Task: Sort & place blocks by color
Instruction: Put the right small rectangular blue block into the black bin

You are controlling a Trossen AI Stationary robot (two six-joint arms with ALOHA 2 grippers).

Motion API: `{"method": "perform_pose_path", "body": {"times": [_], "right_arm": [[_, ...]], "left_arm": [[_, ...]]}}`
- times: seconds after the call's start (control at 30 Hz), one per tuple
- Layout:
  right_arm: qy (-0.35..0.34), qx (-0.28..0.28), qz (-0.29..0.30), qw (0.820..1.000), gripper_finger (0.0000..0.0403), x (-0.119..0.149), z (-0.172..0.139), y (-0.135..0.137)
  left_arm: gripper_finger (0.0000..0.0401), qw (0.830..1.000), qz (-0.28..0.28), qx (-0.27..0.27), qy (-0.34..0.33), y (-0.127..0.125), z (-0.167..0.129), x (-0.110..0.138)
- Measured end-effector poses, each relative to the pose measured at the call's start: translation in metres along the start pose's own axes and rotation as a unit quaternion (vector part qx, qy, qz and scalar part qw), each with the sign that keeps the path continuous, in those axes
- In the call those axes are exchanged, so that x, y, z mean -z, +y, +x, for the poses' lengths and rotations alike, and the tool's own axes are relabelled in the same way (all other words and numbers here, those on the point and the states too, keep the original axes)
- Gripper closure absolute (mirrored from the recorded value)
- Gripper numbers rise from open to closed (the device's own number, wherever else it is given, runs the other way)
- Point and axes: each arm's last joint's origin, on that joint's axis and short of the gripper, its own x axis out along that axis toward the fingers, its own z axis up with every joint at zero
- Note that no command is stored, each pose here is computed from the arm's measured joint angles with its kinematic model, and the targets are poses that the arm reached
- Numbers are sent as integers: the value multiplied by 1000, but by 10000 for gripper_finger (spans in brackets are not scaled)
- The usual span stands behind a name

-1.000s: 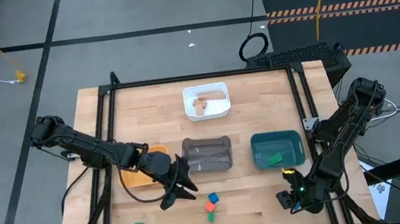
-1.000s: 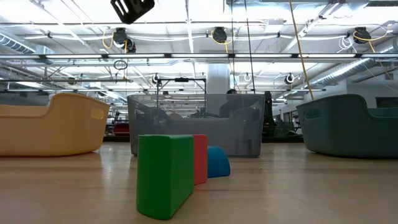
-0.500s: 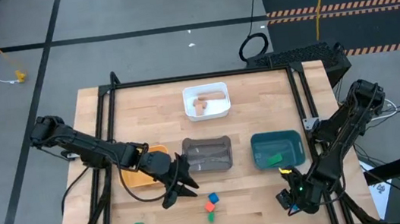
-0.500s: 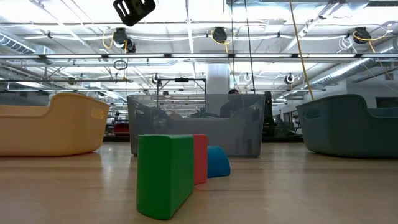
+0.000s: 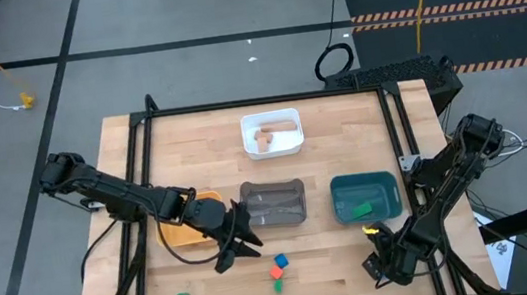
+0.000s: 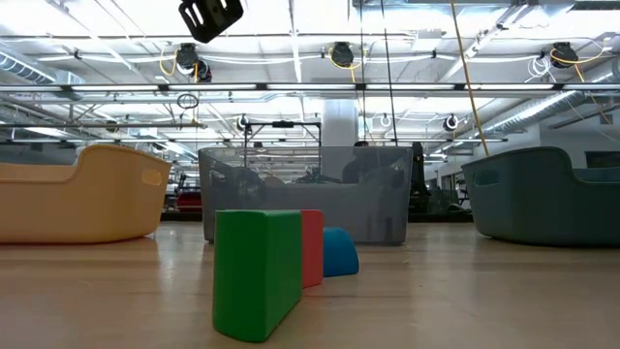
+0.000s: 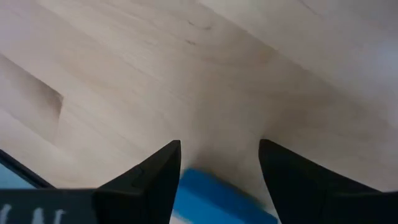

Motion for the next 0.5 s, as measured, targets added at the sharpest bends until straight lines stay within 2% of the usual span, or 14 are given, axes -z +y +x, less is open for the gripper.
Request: {"method": "perform_pose_path", "body": {"times": [0.17,0.37,0.5], "right_arm": [[20,2,-14,1000,193,1,-2,0],[56,-58,-46,996,193,6,-17,7],[53,-63,-104,991,193,5,-22,6]], "left_arm": [[258,1000,-1,-1,-1,0,0,0],[258,1000,-12,-12,-7,2,0,-1],[258,999,-12,-44,-23,4,0,-2]]}}
